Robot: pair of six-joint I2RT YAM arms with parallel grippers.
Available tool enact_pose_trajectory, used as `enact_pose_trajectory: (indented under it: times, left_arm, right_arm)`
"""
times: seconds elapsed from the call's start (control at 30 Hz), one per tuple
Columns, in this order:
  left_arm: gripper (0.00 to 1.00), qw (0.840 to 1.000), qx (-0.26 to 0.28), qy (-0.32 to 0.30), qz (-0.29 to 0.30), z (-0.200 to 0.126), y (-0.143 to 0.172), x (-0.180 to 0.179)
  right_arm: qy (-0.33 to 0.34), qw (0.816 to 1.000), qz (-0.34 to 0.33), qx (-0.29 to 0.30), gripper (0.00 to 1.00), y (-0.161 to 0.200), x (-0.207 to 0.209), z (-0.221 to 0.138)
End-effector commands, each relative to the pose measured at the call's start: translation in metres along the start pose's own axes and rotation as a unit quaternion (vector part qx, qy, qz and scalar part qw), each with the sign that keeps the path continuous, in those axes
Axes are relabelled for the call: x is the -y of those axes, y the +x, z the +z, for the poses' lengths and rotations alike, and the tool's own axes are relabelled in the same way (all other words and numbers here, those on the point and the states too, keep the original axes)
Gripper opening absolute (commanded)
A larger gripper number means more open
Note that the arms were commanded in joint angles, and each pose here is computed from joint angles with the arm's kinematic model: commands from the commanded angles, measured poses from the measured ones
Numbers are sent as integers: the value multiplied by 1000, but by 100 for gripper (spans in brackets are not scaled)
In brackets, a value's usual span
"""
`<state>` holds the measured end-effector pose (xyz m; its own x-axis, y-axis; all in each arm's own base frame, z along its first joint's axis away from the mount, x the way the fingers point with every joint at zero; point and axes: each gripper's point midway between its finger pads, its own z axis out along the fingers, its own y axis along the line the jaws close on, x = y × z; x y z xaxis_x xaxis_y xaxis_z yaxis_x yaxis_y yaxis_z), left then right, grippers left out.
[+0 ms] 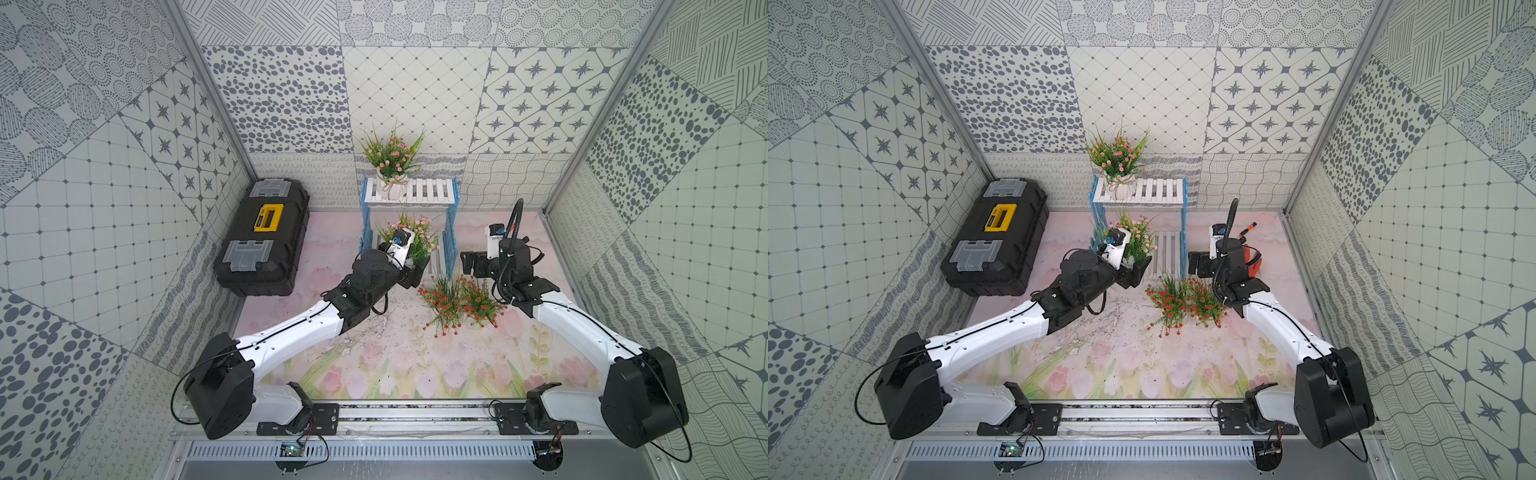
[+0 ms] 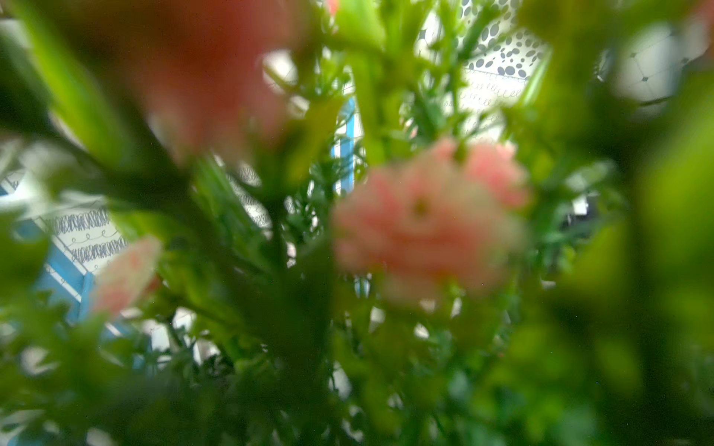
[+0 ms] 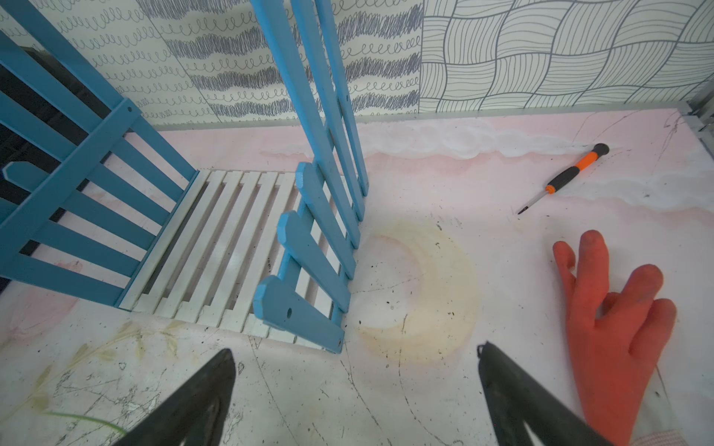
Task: Place the baby's breath potted plants on the rack by color
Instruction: Place the baby's breath potted plant on the rack.
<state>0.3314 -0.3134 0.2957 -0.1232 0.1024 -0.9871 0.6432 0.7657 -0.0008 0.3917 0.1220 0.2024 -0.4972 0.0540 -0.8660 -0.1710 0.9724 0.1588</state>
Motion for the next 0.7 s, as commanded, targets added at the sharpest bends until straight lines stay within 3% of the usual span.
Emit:
enact_pose_trajectory:
  times: [0.0, 0.3, 0.67]
  left_arm:
    - [64, 999, 23, 22, 12, 11, -40, 10]
    - [64, 999, 37, 34, 21, 47, -94, 19]
    - [63, 999, 35, 11, 19, 104, -136, -12]
  right_arm:
    - [-15, 999, 9, 42, 98, -30, -9, -12]
    - [-18, 999, 16, 46, 98, -33, -10, -17]
    - [-26, 998, 27, 45, 98, -26, -11, -23]
